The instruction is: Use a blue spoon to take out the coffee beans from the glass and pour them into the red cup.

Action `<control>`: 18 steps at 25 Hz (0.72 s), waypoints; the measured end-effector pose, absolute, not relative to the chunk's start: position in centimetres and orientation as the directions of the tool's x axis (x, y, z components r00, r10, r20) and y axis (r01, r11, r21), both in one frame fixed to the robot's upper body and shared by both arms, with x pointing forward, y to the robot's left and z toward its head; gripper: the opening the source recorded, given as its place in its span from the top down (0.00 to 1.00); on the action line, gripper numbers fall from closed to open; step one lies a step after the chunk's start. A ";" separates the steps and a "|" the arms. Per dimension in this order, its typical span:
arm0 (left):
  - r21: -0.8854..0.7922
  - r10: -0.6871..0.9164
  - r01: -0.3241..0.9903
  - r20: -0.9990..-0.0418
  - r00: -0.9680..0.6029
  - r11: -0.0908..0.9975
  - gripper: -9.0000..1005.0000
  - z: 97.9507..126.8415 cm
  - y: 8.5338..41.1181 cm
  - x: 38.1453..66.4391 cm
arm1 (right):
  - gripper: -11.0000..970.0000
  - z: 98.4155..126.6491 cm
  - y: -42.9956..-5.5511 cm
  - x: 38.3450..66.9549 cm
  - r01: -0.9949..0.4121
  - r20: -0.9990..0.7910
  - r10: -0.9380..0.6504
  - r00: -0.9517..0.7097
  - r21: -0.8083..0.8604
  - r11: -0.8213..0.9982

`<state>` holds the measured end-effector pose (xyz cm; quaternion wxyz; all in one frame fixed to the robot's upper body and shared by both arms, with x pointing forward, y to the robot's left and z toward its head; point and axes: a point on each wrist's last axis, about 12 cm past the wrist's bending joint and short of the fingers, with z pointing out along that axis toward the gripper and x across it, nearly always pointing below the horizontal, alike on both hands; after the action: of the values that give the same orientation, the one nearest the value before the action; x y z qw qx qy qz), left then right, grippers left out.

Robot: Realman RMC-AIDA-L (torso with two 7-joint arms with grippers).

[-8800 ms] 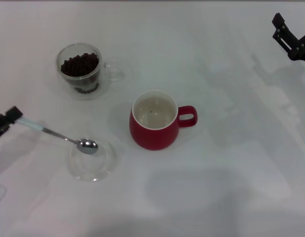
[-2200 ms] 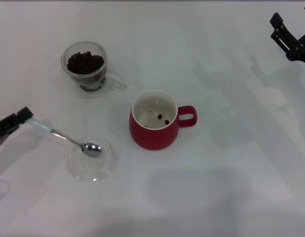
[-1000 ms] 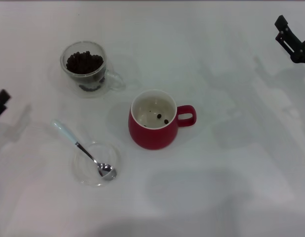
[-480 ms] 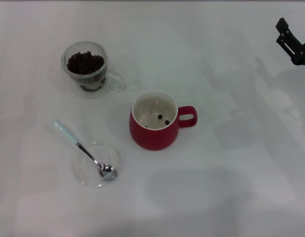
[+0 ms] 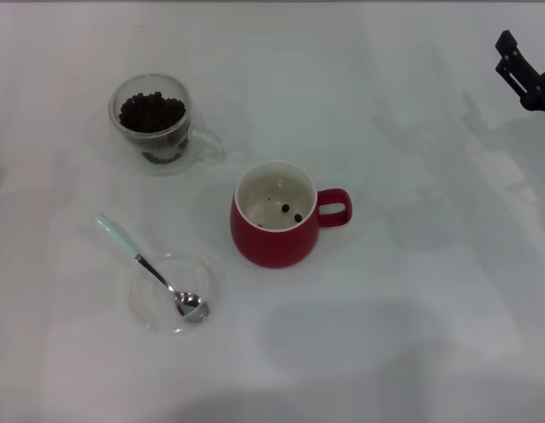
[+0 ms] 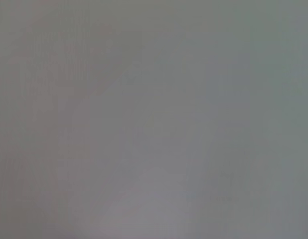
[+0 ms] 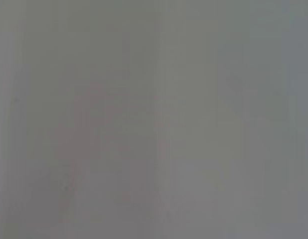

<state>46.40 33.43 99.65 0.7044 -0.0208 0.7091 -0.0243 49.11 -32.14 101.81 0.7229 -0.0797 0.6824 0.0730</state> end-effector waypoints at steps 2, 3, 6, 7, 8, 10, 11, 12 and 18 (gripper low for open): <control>-0.063 -0.063 0.005 -0.998 -0.002 0.998 0.12 99.8 33.4 46.6 | 0.10 101.9 -32.2 49.2 -0.206 -0.998 0.004 0.063 -0.010 0.978; -0.061 -0.061 0.004 -0.998 0.001 0.998 0.12 99.8 33.4 46.8 | 0.10 102.0 -32.2 49.3 -0.201 -0.998 0.007 0.066 -0.007 0.980; -0.047 -0.047 -0.008 -0.999 0.014 0.999 0.12 100.1 33.4 47.3 | 0.10 102.1 -32.3 49.4 -0.188 -0.997 0.012 0.074 -0.002 0.982; -0.037 -0.037 -0.010 -0.999 0.018 0.999 0.12 100.2 33.4 47.4 | 0.10 102.1 -32.3 49.4 -0.188 -0.997 0.012 0.076 -0.002 0.982; -0.027 -0.027 -0.011 -0.999 0.019 1.000 0.12 100.2 33.4 47.5 | 0.10 102.2 -32.3 49.4 -0.186 -0.997 0.014 0.078 -0.001 0.982; -0.011 -0.010 -0.014 -1.000 0.023 1.000 0.12 100.3 33.3 47.8 | 0.10 102.3 -32.3 49.6 -0.180 -0.996 0.019 0.087 0.003 0.984; -0.010 -0.009 -0.018 -1.000 0.024 1.000 0.12 100.3 33.3 47.9 | 0.10 102.4 -32.3 49.6 -0.177 -0.996 0.022 0.091 0.006 0.984; -0.011 -0.011 -0.021 -1.000 0.024 1.000 0.12 100.4 33.3 48.0 | 0.10 102.4 -32.3 49.7 -0.174 -0.995 0.024 0.094 0.008 0.985; -0.017 -0.017 -0.021 -1.000 0.010 1.000 0.12 100.4 33.1 48.6 | 0.10 102.7 -32.3 50.0 -0.171 -0.994 0.028 0.101 0.010 0.985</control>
<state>48.64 33.15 100.39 0.7105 -0.0136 0.7035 0.0014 50.03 -32.25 102.66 0.7401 -0.0536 0.6670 0.0672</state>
